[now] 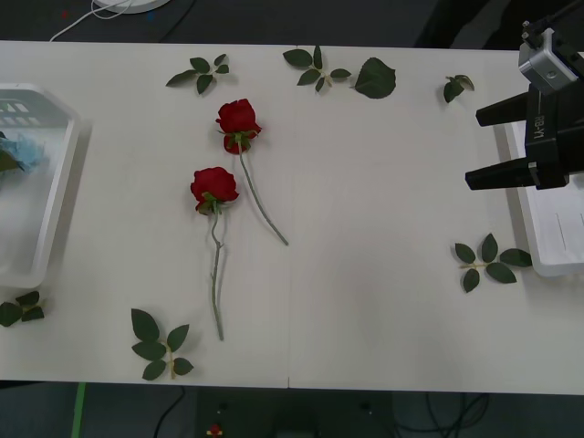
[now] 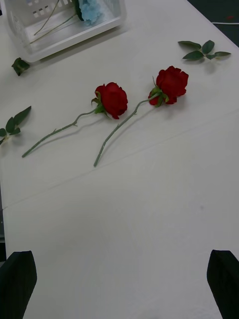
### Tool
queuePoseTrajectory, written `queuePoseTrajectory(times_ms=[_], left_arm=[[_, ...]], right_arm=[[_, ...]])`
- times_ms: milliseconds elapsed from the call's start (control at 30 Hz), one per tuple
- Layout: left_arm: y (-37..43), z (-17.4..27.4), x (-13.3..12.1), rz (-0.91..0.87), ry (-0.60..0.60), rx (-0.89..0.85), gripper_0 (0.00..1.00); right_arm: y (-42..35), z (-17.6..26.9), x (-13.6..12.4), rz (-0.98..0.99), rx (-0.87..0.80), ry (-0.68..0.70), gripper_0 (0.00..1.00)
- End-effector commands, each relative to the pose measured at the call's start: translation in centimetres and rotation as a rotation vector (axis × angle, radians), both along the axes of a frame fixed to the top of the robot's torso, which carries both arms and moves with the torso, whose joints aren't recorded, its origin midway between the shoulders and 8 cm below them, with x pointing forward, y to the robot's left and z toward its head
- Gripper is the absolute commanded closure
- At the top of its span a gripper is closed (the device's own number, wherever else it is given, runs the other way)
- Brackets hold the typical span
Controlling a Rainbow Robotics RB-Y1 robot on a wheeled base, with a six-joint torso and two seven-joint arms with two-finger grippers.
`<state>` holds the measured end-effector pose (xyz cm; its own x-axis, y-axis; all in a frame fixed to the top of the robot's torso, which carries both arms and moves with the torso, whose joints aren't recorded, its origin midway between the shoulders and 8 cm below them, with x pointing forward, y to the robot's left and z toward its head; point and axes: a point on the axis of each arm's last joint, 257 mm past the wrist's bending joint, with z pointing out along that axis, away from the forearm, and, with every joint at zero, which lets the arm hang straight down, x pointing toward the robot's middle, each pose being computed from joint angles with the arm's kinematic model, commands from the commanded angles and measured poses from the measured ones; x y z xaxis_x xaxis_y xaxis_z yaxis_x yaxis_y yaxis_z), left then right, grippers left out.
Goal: Place the red flowers into the right box and the blue flowers into the left box. If a person shows an open palm, hand one flower to the person first, then continue sorting.
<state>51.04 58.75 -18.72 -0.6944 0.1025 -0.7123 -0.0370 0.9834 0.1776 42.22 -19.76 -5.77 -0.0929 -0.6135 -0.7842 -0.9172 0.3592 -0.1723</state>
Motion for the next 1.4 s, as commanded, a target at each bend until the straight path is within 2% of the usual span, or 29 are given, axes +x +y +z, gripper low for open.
queuePoseTrajectory(times_ms=[33, 233, 433, 800, 1200, 1400], left_arm=[[-1.8, 7.8, 0.6, -0.12, -0.015, 0.069, 0.0], [-8.0, 11.3, -0.1, -0.195, 0.059, -0.122, 0.0], [-15.2, 11.9, -0.1, -0.248, 0.157, -0.273, 0.0], [-27.9, 9.9, -0.3, -0.243, 0.328, -0.364, 0.0], [-35.8, 8.6, 1.5, -0.222, 0.368, -0.311, 0.0], [-36.6, 8.1, 1.2, -0.194, 0.401, -0.348, 0.0]], right_arm=[[-0.6, 0.6, -0.1, 0.011, -0.035, -0.035, 0.0], [-0.6, 0.6, -0.1, 0.011, -0.035, -0.035, 0.0], [-0.6, 0.6, -0.1, 0.011, -0.035, -0.035, 0.0], [-0.6, 0.6, -0.1, 0.011, -0.035, -0.035, 0.0], [-0.6, 0.6, -0.1, 0.011, -0.035, -0.035, 0.0], [-0.6, 0.6, -0.1, 0.011, -0.035, -0.035, 0.0]])
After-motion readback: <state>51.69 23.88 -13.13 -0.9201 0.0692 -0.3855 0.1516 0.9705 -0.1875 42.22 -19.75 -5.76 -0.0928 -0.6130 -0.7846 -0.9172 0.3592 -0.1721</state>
